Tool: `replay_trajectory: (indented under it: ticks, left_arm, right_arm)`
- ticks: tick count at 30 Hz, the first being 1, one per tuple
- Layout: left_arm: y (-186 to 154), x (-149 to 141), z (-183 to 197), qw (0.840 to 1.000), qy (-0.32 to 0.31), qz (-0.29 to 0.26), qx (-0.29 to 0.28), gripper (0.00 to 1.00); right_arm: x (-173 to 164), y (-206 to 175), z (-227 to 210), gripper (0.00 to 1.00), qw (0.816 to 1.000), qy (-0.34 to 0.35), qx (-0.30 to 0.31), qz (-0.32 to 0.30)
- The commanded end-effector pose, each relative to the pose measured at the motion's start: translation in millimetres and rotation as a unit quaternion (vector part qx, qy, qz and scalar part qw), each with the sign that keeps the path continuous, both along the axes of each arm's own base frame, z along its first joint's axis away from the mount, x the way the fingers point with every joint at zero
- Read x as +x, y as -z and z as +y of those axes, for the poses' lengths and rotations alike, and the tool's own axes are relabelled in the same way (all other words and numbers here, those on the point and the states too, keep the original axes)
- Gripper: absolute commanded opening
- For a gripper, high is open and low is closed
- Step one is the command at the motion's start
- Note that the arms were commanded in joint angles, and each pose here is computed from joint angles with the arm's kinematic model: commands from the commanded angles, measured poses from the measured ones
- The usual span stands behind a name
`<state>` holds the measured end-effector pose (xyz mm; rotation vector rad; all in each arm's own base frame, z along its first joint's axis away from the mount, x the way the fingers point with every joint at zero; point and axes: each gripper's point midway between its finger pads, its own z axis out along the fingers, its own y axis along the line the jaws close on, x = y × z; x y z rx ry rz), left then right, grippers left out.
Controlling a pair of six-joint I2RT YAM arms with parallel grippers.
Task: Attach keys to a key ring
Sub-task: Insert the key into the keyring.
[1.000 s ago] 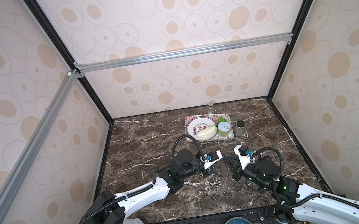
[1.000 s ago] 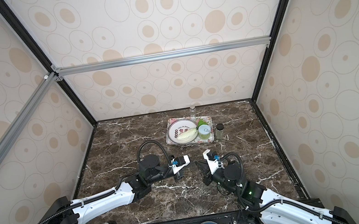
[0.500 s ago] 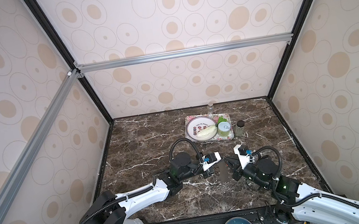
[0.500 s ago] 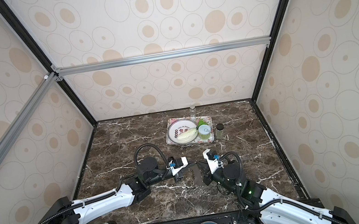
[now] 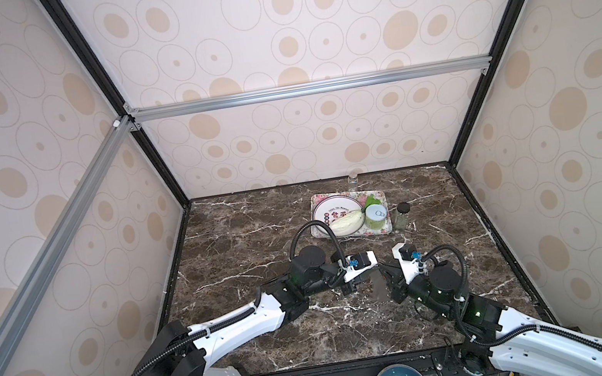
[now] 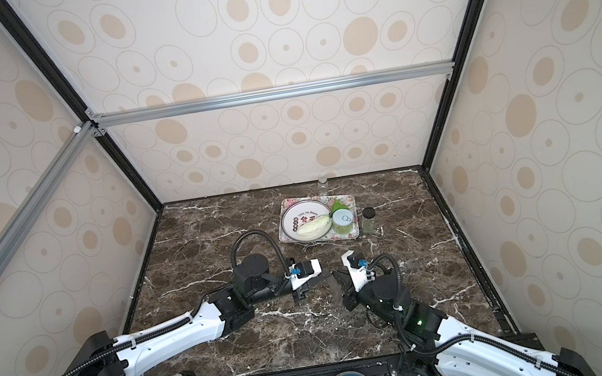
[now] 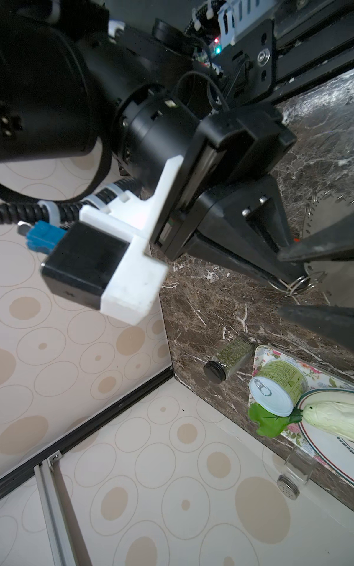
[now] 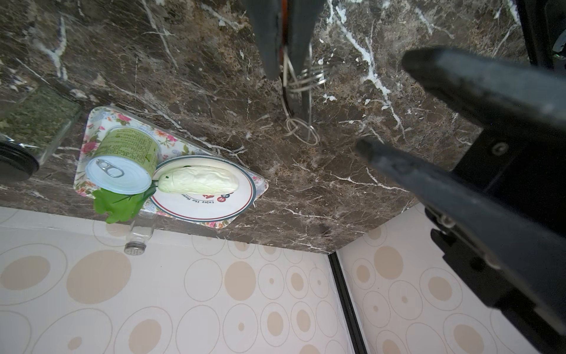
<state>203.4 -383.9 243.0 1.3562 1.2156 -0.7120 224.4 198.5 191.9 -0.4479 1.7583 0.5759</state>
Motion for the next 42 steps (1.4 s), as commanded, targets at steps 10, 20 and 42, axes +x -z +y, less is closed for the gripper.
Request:
replay_trajectory:
  ticks: [10,20,42]
  left_arm:
    - [6,7,3,0.998,-0.023,-0.006,0.060,0.27]
    - [13,7,-3,0.997,-0.020,0.002,0.079,0.25]
    - [17,10,-21,0.996,-0.032,0.012,0.083,0.21]
  right_arm:
    - [2,-15,0,0.00,1.000,0.003,0.006,-0.017]
    - [1,-14,2,0.00,1.000,-0.006,0.005,-0.018]
    - [-1,-14,7,0.00,1.000,-0.019,0.002,-0.018]
